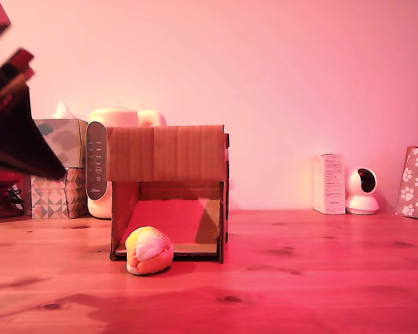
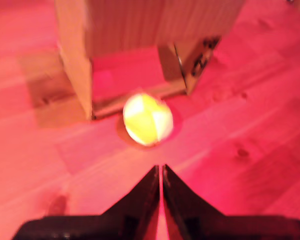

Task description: Drop the footbag into the cardboard dice tower

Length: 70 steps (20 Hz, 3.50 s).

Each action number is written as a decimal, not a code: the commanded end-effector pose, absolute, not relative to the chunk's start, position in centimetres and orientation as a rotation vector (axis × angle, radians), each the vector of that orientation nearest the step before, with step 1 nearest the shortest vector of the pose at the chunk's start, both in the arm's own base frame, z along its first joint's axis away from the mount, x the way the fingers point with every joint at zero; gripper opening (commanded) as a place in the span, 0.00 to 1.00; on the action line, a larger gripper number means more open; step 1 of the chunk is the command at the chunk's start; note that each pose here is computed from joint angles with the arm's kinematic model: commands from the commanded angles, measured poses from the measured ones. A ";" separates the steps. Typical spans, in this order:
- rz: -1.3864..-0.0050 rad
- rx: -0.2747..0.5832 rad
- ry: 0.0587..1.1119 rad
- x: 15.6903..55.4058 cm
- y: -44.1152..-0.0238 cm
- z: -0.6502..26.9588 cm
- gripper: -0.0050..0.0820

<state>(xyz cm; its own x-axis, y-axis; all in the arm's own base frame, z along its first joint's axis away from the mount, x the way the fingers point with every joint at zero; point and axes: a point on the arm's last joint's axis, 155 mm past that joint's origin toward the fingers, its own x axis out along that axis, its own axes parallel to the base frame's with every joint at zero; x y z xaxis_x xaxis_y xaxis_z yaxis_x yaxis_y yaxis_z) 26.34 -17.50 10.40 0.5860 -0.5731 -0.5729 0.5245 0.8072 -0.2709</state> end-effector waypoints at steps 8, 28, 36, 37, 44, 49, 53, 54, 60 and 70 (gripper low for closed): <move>-0.707 -0.094 0.717 25.5 -18.6 9.5 0.21; -0.621 -0.021 0.528 32.0 -23.5 5.4 0.95; -0.599 -0.019 0.537 33.3 -23.6 2.4 0.95; -0.595 -0.018 0.541 33.5 -23.6 2.2 0.95; -0.578 -0.012 0.574 34.7 -23.8 0.4 0.81; -0.558 -0.006 0.574 35.1 -23.5 0.2 0.15; -0.581 -0.010 0.570 34.9 -23.8 0.6 0.13; -0.600 -0.014 0.578 34.6 -24.1 0.7 0.13; -0.663 -0.023 0.600 32.8 -24.7 3.9 0.13; -0.704 -0.044 0.518 29.8 -23.9 12.1 0.13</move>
